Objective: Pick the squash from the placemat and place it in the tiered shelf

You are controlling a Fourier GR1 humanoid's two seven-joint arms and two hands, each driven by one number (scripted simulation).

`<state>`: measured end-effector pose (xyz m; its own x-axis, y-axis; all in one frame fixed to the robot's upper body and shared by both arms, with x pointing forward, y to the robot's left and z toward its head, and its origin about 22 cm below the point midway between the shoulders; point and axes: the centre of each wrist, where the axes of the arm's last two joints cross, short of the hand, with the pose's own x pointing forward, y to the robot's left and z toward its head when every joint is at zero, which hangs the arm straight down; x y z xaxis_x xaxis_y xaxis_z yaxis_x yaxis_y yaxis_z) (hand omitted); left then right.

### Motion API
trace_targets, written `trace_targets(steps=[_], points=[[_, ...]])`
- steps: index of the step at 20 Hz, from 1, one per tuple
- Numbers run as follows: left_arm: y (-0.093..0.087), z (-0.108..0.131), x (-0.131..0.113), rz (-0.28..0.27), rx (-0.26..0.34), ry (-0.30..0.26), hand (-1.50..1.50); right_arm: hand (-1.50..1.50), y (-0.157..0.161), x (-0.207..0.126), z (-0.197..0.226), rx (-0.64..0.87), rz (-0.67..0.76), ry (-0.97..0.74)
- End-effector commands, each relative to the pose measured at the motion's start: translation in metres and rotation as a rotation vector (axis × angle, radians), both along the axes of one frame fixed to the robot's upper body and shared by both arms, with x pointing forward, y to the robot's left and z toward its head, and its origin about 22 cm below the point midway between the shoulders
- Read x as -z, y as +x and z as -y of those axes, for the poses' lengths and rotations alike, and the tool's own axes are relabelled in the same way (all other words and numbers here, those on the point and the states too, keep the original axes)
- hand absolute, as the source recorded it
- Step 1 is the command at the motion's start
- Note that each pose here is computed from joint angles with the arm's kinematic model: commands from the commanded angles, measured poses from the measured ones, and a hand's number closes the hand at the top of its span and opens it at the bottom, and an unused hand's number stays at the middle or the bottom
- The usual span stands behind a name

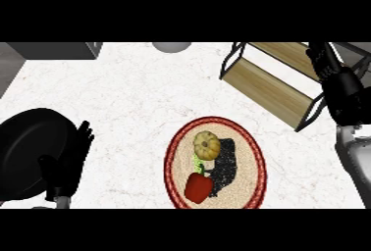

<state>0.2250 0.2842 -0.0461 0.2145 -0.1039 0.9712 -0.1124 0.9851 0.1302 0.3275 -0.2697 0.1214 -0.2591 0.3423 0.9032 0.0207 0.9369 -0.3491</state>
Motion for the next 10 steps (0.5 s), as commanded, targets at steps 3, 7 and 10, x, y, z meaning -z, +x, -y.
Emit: trace_targets(steps=[3,7,10], points=[[0.023,-0.022,-0.027,0.043,0.006,0.065,0.00,1.50,-0.012,0.020,-0.116,-0.155,0.078,-0.156],[0.011,-0.036,-0.020,-0.018,-0.009,0.104,0.00,1.50,0.006,0.034,-0.058,0.121,0.097,-0.592],[0.010,-0.050,-0.026,-0.033,0.002,0.089,0.00,1.50,-0.009,0.059,-0.103,0.207,0.288,-0.565]])
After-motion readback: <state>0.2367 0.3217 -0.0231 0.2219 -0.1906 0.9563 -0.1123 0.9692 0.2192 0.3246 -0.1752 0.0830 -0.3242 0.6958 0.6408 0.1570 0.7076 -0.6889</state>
